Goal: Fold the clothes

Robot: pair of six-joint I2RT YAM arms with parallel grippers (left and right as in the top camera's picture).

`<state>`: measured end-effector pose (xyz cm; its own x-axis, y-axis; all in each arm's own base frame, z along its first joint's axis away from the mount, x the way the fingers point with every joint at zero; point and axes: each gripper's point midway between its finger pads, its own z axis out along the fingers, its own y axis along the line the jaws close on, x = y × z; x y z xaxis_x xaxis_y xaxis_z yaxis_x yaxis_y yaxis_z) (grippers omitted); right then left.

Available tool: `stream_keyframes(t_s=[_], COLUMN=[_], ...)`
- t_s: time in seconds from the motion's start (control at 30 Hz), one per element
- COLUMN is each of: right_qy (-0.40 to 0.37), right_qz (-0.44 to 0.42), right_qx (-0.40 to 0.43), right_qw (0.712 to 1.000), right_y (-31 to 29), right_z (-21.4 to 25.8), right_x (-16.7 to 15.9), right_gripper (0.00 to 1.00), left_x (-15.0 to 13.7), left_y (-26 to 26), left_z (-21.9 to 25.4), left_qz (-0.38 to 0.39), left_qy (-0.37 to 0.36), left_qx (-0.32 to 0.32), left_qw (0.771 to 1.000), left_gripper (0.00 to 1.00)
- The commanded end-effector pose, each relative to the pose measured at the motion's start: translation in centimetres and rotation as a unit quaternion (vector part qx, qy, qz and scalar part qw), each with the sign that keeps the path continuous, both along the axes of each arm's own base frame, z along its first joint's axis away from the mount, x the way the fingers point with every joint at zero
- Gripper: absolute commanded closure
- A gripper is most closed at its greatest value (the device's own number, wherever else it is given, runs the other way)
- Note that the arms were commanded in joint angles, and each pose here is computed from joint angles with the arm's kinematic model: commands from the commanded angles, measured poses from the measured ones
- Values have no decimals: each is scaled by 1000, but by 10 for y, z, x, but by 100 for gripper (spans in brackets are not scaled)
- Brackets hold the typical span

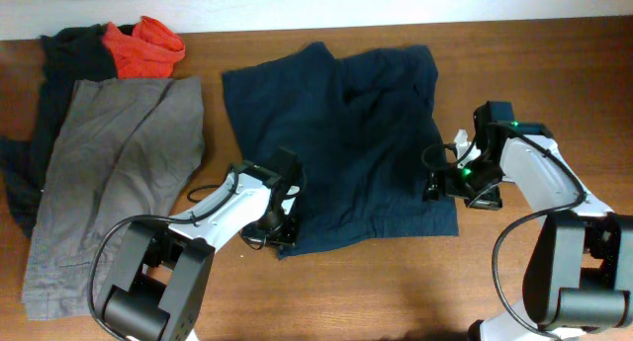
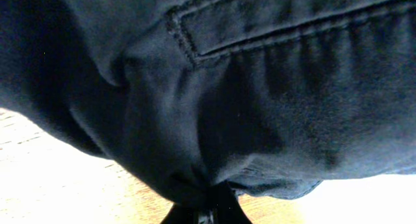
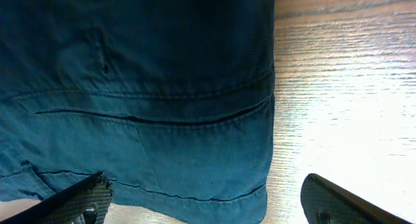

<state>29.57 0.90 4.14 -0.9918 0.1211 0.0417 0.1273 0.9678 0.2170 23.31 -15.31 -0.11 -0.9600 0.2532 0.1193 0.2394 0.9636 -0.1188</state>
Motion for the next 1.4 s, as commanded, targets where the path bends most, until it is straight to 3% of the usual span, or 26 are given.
stream_keyframes(t_s=[0.0, 0.2, 0.33, 0.57, 0.63, 0.67, 0.7, 0.73, 0.83, 1.0, 1.03, 1.1, 1.27, 1.37], right_qy=[-17, -10, -5, -11, -5, -1, 0, -2, -36, -149, -218, -277, -368, -394], right_qz=[6, 5, 3, 4, 7, 7, 7, 6, -2, -24, -33, -32, -29, -36], right_qx=[1, 9, 58, 146, 150, 150, 149, 149, 147, 126, 108, 86, -6, -41], right_qw=[1000, 1000, 998, 989, 989, 989, 989, 989, 988, 981, 969, 957, 929, 918], right_y=[0, 3, 20, 52, 58, 60, 62, 62, 55, 25, 7, -3, -27, -36], right_z=[5, -4, -18, -33, -39, -41, -42, -43, -30, 51, 113, 172, 278, 313], right_x=[3, -4, -16, -30, -38, -41, -42, -41, -23, 22, 40, 48, 49, 42], right_gripper=[3, 7, 15, 29, 37, 53, 82, 96, 96, 96, 96, 96, 96, 96], left_x=[15, 55, 83, 98, 100, 101, 103, 105, 117, 167, 189, 202, 210, 206], left_y=[17, 37, 46, 43, 43, 43, 42, 42, 43, 51, 56, 60, 73, 89], left_z=[10, 49, 72, 82, 82, 82, 83, 83, 93, 164, 211, 256, 323, 345], left_qz=[5, 58, 89, 92, 93, 93, 93, 92, 85, 89, 84, 85, 82, 97], left_qy=[-32, -79, -117, -142, -146, -148, -152, -156, -178, -268, -322, -369, -448, -476], left_qx=[40, 27, 12, 2, 1, 0, -1, -3, -4, -20, -31, -39, -24, 5], left_qw=[999, 995, 989, 986, 985, 985, 984, 983, 980, 959, 942, 925, 890, 874], left_gripper=[99, 99, 99, 99, 99, 99, 99, 99, 99, 99, 99, 99, 99, 99])
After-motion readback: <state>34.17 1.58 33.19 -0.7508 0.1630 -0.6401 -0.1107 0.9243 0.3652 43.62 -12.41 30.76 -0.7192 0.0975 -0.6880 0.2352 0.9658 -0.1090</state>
